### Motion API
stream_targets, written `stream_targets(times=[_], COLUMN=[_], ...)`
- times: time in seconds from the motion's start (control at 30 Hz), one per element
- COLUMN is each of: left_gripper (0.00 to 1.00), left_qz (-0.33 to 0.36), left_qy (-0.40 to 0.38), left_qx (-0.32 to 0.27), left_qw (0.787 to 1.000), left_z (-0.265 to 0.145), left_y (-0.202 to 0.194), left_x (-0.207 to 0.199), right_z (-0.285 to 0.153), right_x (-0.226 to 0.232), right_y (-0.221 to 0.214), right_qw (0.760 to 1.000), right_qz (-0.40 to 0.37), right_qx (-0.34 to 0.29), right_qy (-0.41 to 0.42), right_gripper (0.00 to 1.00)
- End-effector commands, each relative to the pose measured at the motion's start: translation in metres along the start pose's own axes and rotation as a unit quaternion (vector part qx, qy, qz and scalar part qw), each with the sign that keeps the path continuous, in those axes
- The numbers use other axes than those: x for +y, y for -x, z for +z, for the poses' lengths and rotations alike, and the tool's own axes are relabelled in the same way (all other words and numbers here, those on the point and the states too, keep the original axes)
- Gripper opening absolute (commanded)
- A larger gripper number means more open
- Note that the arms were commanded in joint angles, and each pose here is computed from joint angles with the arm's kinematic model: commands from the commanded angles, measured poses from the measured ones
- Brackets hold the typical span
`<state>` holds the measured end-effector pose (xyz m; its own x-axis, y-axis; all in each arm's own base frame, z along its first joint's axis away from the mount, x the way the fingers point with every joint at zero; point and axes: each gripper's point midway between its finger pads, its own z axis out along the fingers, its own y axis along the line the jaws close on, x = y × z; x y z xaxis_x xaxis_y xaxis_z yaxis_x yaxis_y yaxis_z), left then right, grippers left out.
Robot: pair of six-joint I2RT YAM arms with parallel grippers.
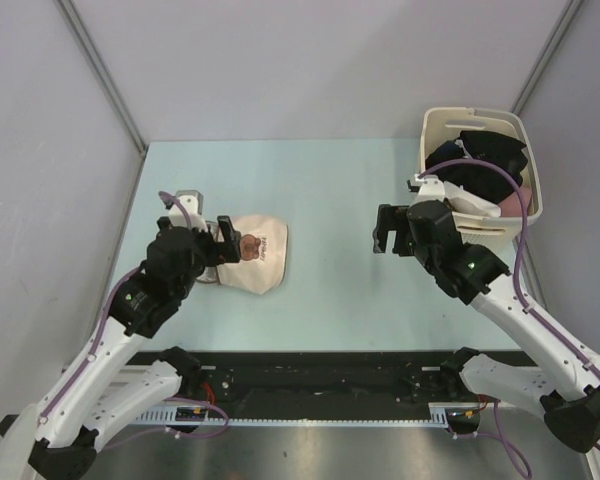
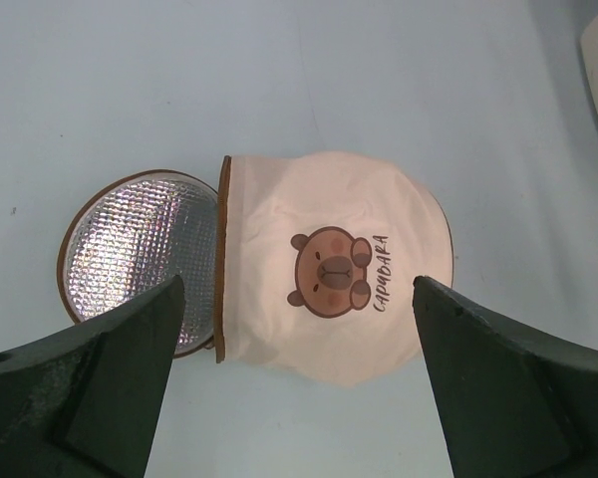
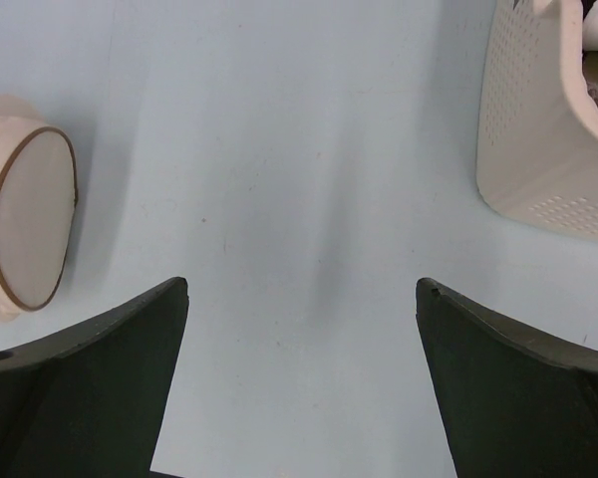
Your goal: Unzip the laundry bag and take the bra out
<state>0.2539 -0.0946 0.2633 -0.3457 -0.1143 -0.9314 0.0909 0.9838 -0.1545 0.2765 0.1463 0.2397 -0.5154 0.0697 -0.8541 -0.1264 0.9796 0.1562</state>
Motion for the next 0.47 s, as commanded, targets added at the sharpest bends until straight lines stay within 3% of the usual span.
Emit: stream_targets(times=[0.0, 0.3, 0.43], left_gripper=[1.0, 1.0, 1.0], left_qz=[-0.018, -0.075, -0.063], left_qy=[-0.002, 0.021, 0.04], left_qx=[0.002, 0.005, 0.024], left_qw=[1.0, 0.997, 0.997], left_z=[0.0019, 0.0009, 0.0051], left_y=[0.0008, 0.0094, 0.0061], left_x=[-0.0028, -0.0024, 0.0012], right_z=[-0.0057, -0.0055, -0.0044], right_x=[-0.0032, -0.0044, -0.0023], right_y=[0.0027, 0.0011, 0.0028], right_qw=[1.0, 1.0, 1.0], right_qz=[0.011, 0.01, 0.012], right_qx=[-0.012, -0.012, -0.015], right_qy=[-0.005, -0.008, -0.005], right_gripper=[1.0, 1.0, 1.0])
